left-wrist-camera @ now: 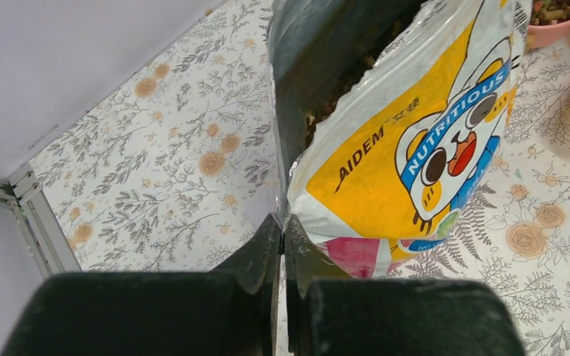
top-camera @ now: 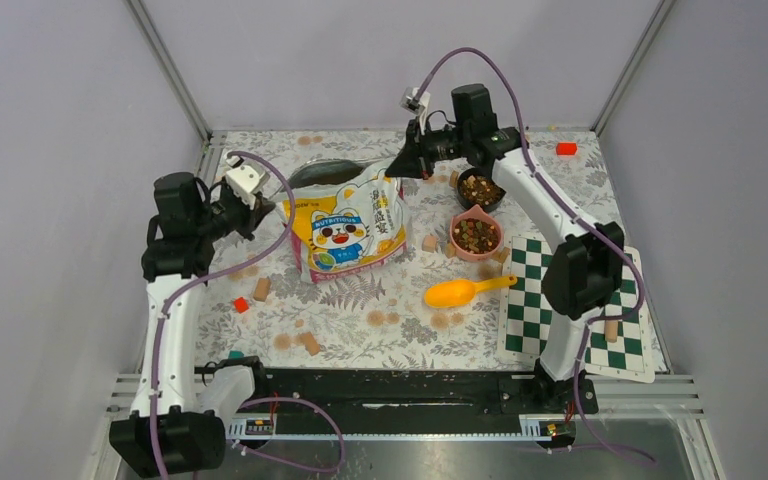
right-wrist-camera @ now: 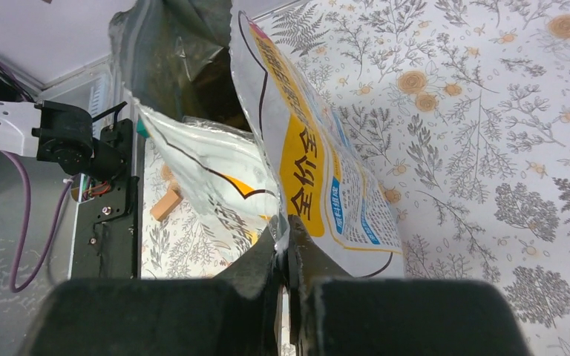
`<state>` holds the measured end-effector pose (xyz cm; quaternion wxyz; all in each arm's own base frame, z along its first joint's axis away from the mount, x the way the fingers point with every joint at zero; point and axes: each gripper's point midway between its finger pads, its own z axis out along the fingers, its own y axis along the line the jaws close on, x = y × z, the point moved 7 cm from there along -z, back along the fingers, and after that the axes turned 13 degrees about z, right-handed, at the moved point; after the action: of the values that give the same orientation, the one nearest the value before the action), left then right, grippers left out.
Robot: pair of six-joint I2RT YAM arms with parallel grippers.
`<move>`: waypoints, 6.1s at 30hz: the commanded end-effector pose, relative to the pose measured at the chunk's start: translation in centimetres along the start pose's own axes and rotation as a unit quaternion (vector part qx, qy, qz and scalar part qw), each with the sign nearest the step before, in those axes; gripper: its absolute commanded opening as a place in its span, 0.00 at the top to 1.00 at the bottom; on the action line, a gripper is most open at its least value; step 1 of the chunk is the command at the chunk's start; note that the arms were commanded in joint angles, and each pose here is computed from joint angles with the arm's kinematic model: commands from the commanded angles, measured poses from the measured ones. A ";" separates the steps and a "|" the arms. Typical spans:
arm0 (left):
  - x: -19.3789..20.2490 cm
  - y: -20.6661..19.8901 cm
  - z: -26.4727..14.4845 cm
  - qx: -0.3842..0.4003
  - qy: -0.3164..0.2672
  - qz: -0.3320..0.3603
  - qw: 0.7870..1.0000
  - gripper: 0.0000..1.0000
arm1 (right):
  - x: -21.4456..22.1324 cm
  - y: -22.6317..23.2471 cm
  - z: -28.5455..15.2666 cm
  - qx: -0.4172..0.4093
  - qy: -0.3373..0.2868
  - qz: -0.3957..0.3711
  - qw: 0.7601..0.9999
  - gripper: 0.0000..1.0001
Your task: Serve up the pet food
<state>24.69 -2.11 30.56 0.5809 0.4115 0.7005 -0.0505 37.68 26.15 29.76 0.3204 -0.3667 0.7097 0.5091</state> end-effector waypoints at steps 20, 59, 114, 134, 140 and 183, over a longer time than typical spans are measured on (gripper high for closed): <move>0.5 3.4 -0.2 -0.062 -0.011 0.147 0.987 1.00 | 3.6 0.3 -4.8 0.100 -0.092 -0.103 0.985 0.92; -2.3 0.8 4.5 0.119 -0.066 0.152 0.979 0.78 | 2.0 3.6 -1.9 0.078 0.061 -0.203 0.974 0.72; -7.0 -0.1 0.6 0.019 -0.147 0.209 0.967 0.45 | -1.0 8.8 -5.1 0.093 -0.061 -0.252 0.961 0.26; -6.6 -2.1 5.0 0.123 -0.141 0.191 0.964 0.40 | 1.0 5.3 -1.4 0.059 0.051 -0.232 0.970 0.51; -6.1 -1.9 5.3 0.125 -0.121 0.207 0.963 0.40 | 1.6 5.2 -1.4 0.074 0.088 -0.262 0.958 0.57; -4.1 -0.3 5.5 0.166 0.004 0.261 0.951 0.75 | -0.5 7.3 -2.3 0.114 0.104 -0.310 0.938 0.50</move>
<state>28.44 -7.10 31.01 0.4832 0.6660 0.5682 -0.0113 32.40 25.51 31.45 0.3980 -0.5864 0.6587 0.2529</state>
